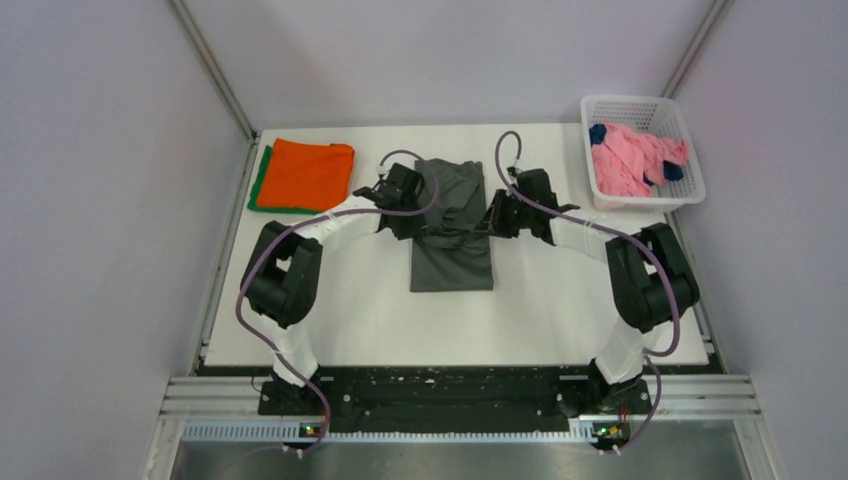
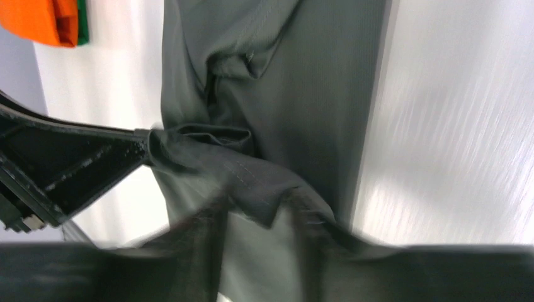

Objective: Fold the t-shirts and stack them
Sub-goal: Fold the folded rectangular tshirt in 1/3 of the way, then grab one side of the 2/3 rectangular tshirt with both arms

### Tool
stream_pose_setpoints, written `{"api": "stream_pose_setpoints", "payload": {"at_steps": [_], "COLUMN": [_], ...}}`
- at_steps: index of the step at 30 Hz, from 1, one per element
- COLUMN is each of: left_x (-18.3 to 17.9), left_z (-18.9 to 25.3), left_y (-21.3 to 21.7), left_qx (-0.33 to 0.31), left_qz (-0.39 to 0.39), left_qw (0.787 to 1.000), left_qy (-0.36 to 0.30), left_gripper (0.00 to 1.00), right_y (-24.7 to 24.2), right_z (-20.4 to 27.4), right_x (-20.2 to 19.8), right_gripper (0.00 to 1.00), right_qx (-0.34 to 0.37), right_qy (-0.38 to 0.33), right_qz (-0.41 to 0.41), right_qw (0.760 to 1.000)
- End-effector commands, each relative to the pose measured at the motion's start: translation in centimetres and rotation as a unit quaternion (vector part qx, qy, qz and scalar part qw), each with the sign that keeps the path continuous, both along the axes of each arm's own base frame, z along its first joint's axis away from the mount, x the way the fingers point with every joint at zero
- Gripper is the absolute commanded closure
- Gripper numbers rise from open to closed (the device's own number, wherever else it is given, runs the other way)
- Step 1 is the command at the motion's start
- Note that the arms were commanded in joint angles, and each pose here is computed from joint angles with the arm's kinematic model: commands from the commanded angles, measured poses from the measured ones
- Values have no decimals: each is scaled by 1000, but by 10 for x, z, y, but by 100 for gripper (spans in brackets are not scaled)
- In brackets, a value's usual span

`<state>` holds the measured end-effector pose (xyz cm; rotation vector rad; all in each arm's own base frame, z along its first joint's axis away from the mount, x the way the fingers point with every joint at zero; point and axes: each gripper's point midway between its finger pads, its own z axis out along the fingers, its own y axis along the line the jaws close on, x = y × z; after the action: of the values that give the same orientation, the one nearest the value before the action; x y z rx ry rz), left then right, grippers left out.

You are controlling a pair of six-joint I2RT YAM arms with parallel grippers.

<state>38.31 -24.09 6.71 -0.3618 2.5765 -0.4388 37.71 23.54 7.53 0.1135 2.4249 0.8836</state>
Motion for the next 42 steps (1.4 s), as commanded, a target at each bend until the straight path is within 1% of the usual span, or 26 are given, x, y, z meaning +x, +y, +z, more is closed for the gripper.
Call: {"api": "stream_pose_setpoints", "payload": {"at_steps": [1, 2, 3, 5, 8, 11, 13, 15, 17, 18, 20, 23, 26, 31, 33, 39, 42], "left_x": [25, 26, 26, 22, 5, -23, -43, -63, -83, -92, -107, -123, -132, -140, -142, -138, -135], "left_z": [24, 31, 39, 55, 65, 57, 48, 36, 26, 23, 17, 11, 4, -5, -9, -16, -15], "left_y": [7, 11, 16, 23, 33, 43, 45, 50, 53, 54, 57, 63, 65, 67, 67, 65, 54], "left_qx": [-9, -6, -4, -4, -8, -14, -24, -30, -37, -42, -46, -53, -62, -58, -56, -49, -67], "left_qz": [11, 17, 23, 29, 37, 36, 29, 29, 29, 28, 31, 45, 49, 49, 49, 47, 31], "left_qw": [1000, 999, 999, 998, 997, 997, 998, 999, 999, 999, 998, 998, 997, 997, 997, 997, 997], "left_qy": [-23, -31, -40, -60, -74, -61, -46, -29, -16, -12, -4, -1, 2, 15, 21, 27, 32], "left_gripper": [26, 4, 2, 1, 1, 1, 1, 1, 1, 1, 1, 1, 1, 1, 1, 1, 1], "right_y": [-3, -3, -4, -7, -5, 2, 0, 4, 20, 29, 51, 75, 90, 96, 93, 73, 56], "right_z": [29, 35, 42, 54, 61, 51, 45, 46, 56, 58, 51, 38, 29, 11, 9, 35, 38], "right_x": [47, 47, 45, 35, 9, -22, -36, -46, -51, -54, -58, -54, -28, 35, 47, 42, 23], "right_gripper": [39, 31, 22, 13, 10, 10, 9, 8, 6, 3, 1, 1, 1, 1, 1, 1, 1], "right_qx": [2, 2, 2, 2, 5, -2, -7, -6, 6, 12, 30, 41, 34, -26, -47, -65, -76], "right_qy": [-63, -71, -80, -100, -115, -104, -100, -111, -129, -132, -120, -103, -110, -123, -123, -153, -138], "right_qz": [-16, -13, -9, -2, 17, 46, 43, 51, 81, 99, 127, 149, 138, 78, 66, 46, 42], "right_qw": [998, 997, 997, 995, 993, 994, 994, 992, 988, 986, 984, 983, 984, 989, 989, 985, 987]}}
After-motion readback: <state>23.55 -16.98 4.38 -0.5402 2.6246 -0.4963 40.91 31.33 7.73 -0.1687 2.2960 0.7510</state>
